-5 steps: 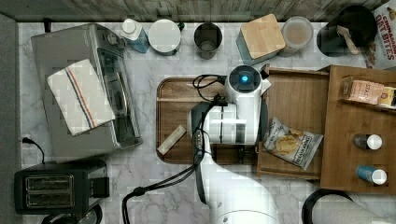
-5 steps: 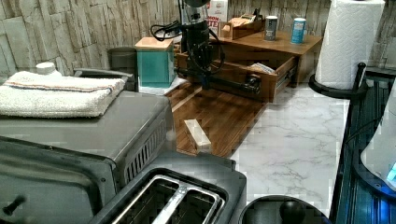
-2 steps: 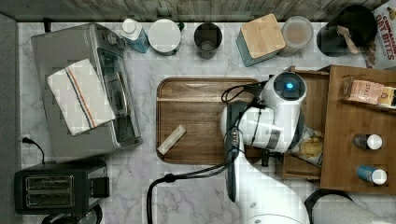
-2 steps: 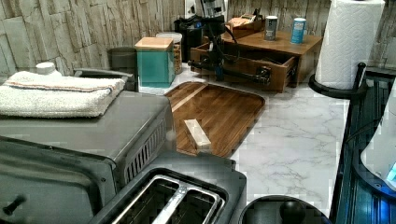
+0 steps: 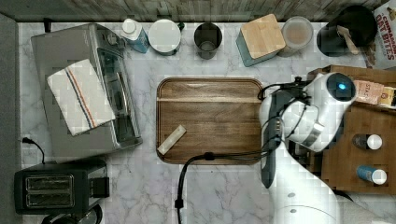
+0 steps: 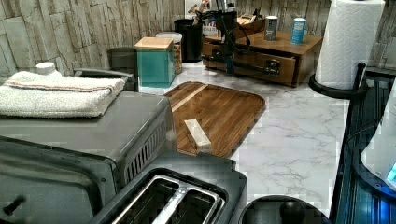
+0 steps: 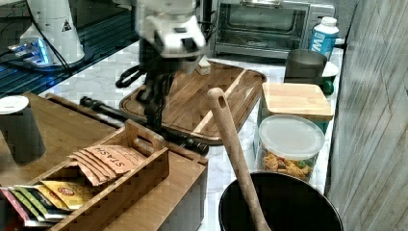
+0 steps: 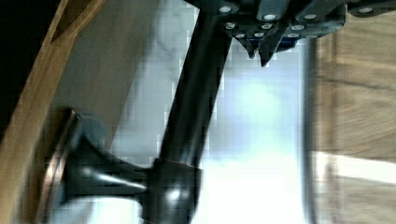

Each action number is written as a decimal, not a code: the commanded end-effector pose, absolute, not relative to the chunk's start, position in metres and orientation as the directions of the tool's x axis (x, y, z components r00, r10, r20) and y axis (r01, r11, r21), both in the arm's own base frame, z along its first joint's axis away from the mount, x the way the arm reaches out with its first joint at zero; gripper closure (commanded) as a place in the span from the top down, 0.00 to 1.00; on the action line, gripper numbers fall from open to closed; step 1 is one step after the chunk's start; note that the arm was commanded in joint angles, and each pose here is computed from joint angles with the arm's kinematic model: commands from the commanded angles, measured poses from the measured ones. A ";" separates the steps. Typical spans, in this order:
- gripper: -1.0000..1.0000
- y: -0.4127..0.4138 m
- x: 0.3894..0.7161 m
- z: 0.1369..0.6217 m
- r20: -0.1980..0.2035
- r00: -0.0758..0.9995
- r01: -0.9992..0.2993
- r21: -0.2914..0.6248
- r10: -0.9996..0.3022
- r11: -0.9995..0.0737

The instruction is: Close the drawer.

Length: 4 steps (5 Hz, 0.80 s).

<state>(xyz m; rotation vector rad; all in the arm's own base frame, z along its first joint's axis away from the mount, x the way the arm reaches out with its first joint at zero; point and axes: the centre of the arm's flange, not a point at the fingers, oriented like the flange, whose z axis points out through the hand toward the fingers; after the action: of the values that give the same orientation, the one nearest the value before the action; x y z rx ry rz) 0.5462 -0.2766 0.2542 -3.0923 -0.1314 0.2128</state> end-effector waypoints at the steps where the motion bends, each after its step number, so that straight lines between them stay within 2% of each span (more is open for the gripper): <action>1: 0.00 -0.438 0.461 0.335 0.195 0.926 -0.359 0.181 -0.324 -0.916; 4: 0.00 -0.438 0.461 0.335 0.195 0.926 -0.358 0.182 -0.323 -0.916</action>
<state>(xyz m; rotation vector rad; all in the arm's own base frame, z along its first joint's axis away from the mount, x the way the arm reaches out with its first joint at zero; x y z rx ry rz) 0.5205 -0.2920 0.2561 -3.1891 0.1616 -0.0207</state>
